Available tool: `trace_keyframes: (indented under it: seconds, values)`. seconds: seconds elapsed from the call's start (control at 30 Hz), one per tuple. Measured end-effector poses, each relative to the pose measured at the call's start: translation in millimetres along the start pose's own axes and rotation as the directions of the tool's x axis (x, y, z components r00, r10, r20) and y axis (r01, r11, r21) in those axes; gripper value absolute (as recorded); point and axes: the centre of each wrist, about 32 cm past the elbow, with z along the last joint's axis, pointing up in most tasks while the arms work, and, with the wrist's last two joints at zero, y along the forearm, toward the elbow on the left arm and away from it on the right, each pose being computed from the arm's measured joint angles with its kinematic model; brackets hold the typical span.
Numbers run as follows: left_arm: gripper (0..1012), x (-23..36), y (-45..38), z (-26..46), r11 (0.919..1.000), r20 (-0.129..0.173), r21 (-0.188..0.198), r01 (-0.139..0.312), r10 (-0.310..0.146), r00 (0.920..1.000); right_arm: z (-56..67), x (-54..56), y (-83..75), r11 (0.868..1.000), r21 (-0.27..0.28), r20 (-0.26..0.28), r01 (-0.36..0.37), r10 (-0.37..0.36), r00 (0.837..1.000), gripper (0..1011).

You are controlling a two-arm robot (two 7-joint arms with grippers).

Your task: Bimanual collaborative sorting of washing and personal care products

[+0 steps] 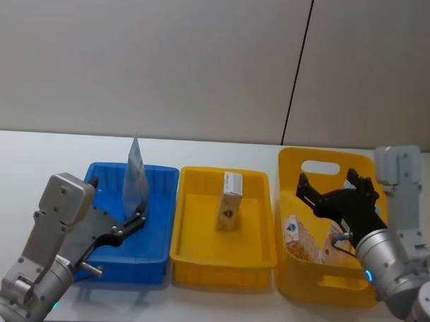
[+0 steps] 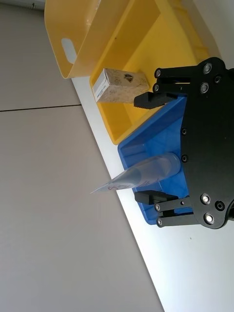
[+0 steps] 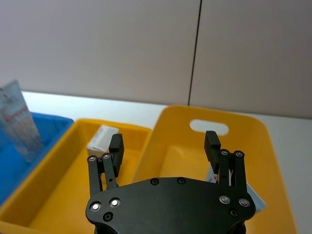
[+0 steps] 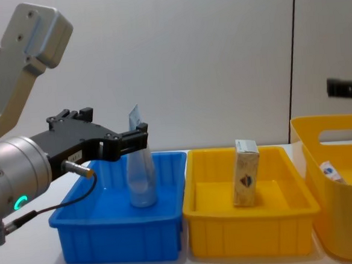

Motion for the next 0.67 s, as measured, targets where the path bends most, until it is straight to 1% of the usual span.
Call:
trace_keyframes:
  seconds: [0.03,0.17,0.2,0.33,0.43,0.6,0.67]
  values:
    - [1001,0.0,0.0,0.0,1.0,0.0,0.0,0.0,0.0,1.0,1.1,0.7,-1.2,1.0,0.023,-0.012,-0.013,0.013,1.0,1003]
    - [1001,0.0,0.0,0.0,1.0,0.0,0.0,0.0,0.0,1.0,4.2,2.1,-4.0,0.997,0.069,-0.034,-0.036,0.039,0.999,1003]
    - [1001,0.0,0.0,0.0,1.0,0.0,0.0,0.0,0.0,1.0,5.9,2.8,-5.5,0.995,0.088,-0.043,-0.045,0.049,0.998,1003]
    - [1001,0.0,0.0,0.0,1.0,0.0,0.0,0.0,0.0,1.0,5.7,2.7,-5.8,0.995,0.091,-0.044,-0.047,0.051,0.998,1003]
    - [1001,0.0,0.0,0.0,1.0,0.0,0.0,0.0,0.0,1.0,3.2,2.2,-7.2,0.994,0.091,-0.041,-0.053,0.057,0.998,1003]
    - [1001,0.0,0.0,0.0,1.0,0.0,0.0,0.0,0.0,1.0,-5.0,1.0,-12.8,0.993,0.091,-0.032,-0.073,0.076,0.997,1003]
    - [1001,0.0,0.0,0.0,1.0,0.0,0.0,0.0,0.0,1.0,-10.5,0.3,-16.8,0.992,0.09,-0.028,-0.085,0.087,0.996,1003]
